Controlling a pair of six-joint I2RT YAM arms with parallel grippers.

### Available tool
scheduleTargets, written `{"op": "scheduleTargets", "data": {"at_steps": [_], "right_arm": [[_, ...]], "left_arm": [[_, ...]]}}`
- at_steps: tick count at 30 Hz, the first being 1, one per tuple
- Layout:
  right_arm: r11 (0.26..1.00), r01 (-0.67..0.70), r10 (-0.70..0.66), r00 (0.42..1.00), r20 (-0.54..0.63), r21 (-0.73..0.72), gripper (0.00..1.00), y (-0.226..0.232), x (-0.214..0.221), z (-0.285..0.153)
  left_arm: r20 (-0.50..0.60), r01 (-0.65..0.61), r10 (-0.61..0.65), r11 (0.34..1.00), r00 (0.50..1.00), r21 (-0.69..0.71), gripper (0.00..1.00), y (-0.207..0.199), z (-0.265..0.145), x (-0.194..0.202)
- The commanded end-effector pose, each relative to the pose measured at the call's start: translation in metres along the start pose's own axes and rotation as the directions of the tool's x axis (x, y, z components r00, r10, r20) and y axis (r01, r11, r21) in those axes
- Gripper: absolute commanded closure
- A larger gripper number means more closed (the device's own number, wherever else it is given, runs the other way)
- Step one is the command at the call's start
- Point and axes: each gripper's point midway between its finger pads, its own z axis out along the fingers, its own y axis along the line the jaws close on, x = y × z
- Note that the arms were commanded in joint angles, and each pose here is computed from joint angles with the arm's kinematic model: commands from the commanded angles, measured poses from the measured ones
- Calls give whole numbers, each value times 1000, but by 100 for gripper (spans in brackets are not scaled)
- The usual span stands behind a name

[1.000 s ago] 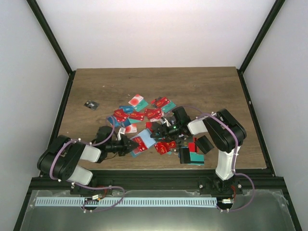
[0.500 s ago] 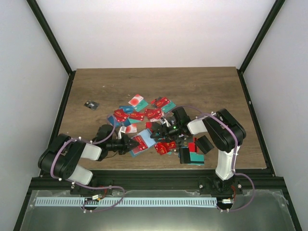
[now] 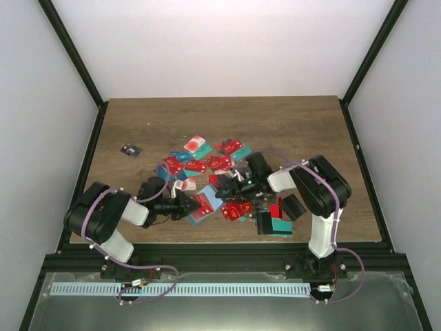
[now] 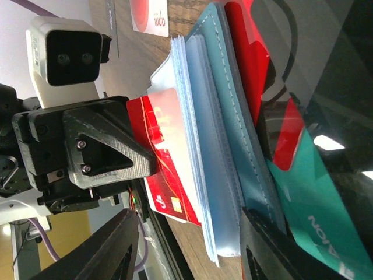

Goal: Put the credit cards into the card holder
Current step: Insert the credit card into the card holder.

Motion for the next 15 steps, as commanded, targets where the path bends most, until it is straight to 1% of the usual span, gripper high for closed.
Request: {"op": "scheduleTargets", "data": {"at_steps": [1, 5, 10, 12, 15], "right_arm": [[1000, -10, 10, 999, -38, 7, 52, -4, 4, 8], [1000, -12, 12, 999, -41, 12, 59, -7, 4, 9], [1000, -14, 15, 999, -44, 17, 61, -9, 4, 10], [1000, -15, 16, 999, -45, 21, 65, -11, 3, 10], [999, -24, 25, 999, -46, 29, 74, -14, 3, 11]], "left_arm": [[53, -50, 49, 999, 997, 19, 96, -10, 2, -16], [63, -50, 50, 999, 997, -9, 96, -6, -1, -16], [87, -52, 55, 998, 995, -40, 96, -4, -5, -17], [95, -49, 54, 997, 994, -53, 96, -2, -8, -17], [102, -46, 53, 997, 993, -68, 96, 1, -10, -16]]}}
